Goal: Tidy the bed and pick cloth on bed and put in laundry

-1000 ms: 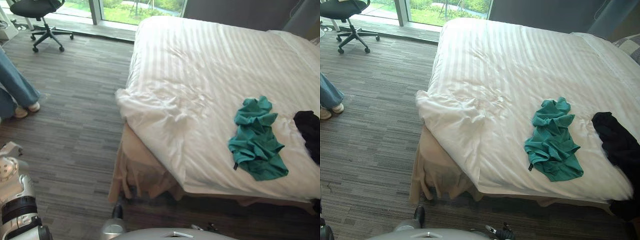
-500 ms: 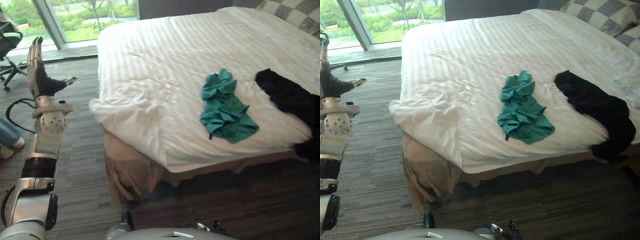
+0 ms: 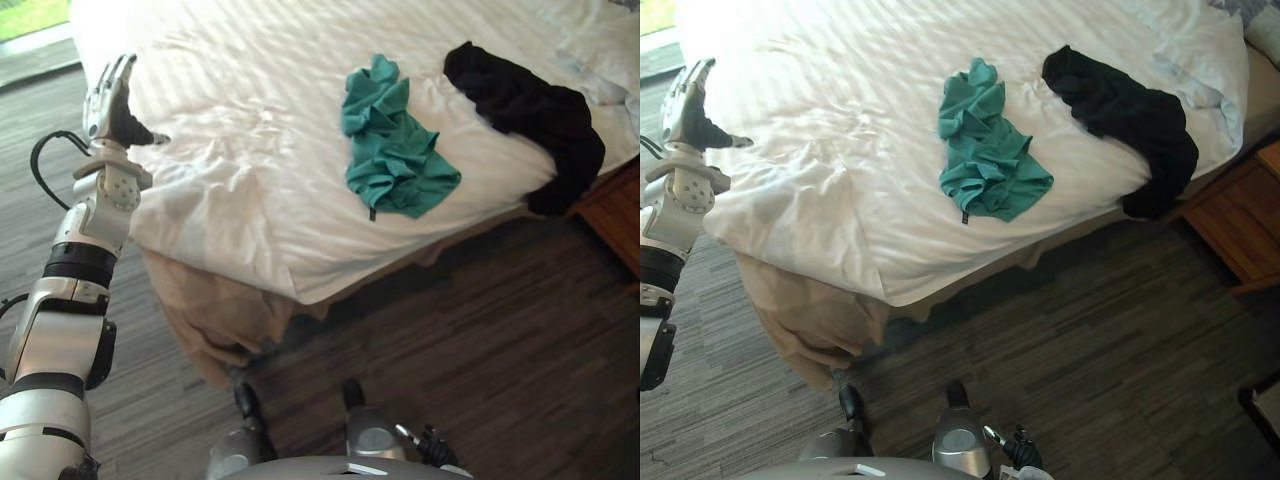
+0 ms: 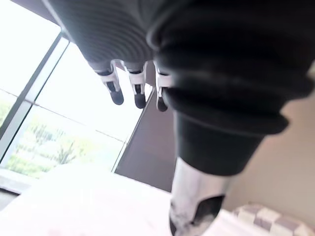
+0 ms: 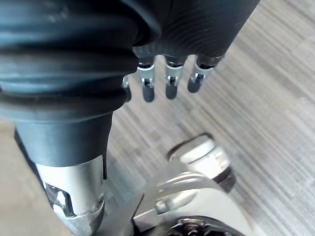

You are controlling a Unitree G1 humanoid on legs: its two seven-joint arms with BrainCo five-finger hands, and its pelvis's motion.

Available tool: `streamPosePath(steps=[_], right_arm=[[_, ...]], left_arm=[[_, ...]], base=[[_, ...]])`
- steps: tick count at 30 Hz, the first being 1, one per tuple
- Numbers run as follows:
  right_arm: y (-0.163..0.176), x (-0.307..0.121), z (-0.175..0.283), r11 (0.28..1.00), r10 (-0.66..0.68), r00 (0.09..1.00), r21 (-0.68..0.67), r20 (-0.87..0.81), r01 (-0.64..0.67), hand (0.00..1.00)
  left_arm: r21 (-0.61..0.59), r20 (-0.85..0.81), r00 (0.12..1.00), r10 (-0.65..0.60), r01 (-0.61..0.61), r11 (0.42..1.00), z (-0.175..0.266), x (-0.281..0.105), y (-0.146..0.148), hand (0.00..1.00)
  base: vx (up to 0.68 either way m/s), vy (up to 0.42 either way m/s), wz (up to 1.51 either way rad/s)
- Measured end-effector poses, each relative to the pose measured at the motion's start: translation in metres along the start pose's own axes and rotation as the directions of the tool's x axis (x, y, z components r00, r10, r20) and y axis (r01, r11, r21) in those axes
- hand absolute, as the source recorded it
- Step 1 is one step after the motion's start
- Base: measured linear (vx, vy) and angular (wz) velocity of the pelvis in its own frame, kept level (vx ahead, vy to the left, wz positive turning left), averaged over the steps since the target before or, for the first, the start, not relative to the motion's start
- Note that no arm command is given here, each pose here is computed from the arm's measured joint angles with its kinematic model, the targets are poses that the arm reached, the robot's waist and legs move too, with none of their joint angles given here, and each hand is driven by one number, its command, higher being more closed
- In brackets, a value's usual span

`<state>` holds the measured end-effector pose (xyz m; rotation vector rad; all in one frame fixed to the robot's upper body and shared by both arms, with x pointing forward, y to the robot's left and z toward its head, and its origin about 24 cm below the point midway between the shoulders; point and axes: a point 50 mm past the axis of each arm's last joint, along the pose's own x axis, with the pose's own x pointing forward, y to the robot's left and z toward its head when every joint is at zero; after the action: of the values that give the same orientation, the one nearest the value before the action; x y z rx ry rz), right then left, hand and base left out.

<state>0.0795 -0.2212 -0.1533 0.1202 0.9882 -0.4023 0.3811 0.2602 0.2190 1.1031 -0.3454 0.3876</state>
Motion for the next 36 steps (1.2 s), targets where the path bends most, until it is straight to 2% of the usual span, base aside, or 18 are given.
streamPosePath(steps=[8, 13, 14, 18, 24, 29, 34, 36], right_arm=[[0.010, 0.003, 0.017, 0.999, 0.020, 0.998, 0.034, 0.063, -0.023, 0.00], [0.011, 0.001, 0.020, 0.998, 0.013, 0.996, 0.057, 0.084, -0.017, 0.00], [0.011, 0.001, 0.020, 0.998, 0.013, 0.996, 0.057, 0.085, -0.018, 0.00], [0.013, 0.000, 0.025, 0.998, 0.023, 0.993, 0.053, 0.114, -0.029, 0.00], [0.018, -0.001, 0.040, 0.998, 0.029, 0.984, 0.047, 0.174, -0.038, 0.00], [0.017, -0.001, 0.039, 0.998, 0.025, 0.985, 0.045, 0.171, -0.033, 0.00], [0.009, 0.000, 0.029, 1.000, 0.009, 0.992, 0.024, 0.127, -0.012, 0.00], [0.002, 0.000, 0.019, 1.000, -0.011, 0.996, 0.023, 0.085, 0.009, 0.00]], left_arm=[[-0.030, 0.038, 0.999, 0.021, -0.020, 0.999, 0.016, 0.012, 0.011, 0.00], [-0.056, 0.023, 0.998, -0.058, 0.059, 0.997, 0.015, 0.011, 0.003, 0.00], [-0.073, 0.003, 0.995, -0.104, 0.104, 0.992, 0.012, 0.011, -0.002, 1.00], [-0.139, -0.031, 0.986, -0.166, 0.160, 0.977, 0.017, 0.012, -0.019, 1.00], [-0.164, -0.020, 0.991, -0.135, 0.130, 0.978, 0.024, 0.018, -0.012, 1.00], [-0.152, 0.040, 0.974, -0.221, 0.225, 0.962, 0.029, 0.010, -0.025, 1.00], [-0.154, 0.088, 0.922, -0.377, 0.386, 0.909, 0.013, -0.032, -0.059, 1.00], [-0.170, 0.054, 0.885, -0.462, 0.465, 0.869, -0.014, -0.069, -0.074, 1.00]], base=[[-0.04, -0.014, -0.18], [0.02, -0.008, -0.08], [0.04, 0.002, -0.07], [0.06, -0.003, 0.00], [0.04, -0.022, -0.07], [0.05, 0.008, 0.06], [0.07, 0.007, 0.34], [0.07, -0.011, 0.39]])
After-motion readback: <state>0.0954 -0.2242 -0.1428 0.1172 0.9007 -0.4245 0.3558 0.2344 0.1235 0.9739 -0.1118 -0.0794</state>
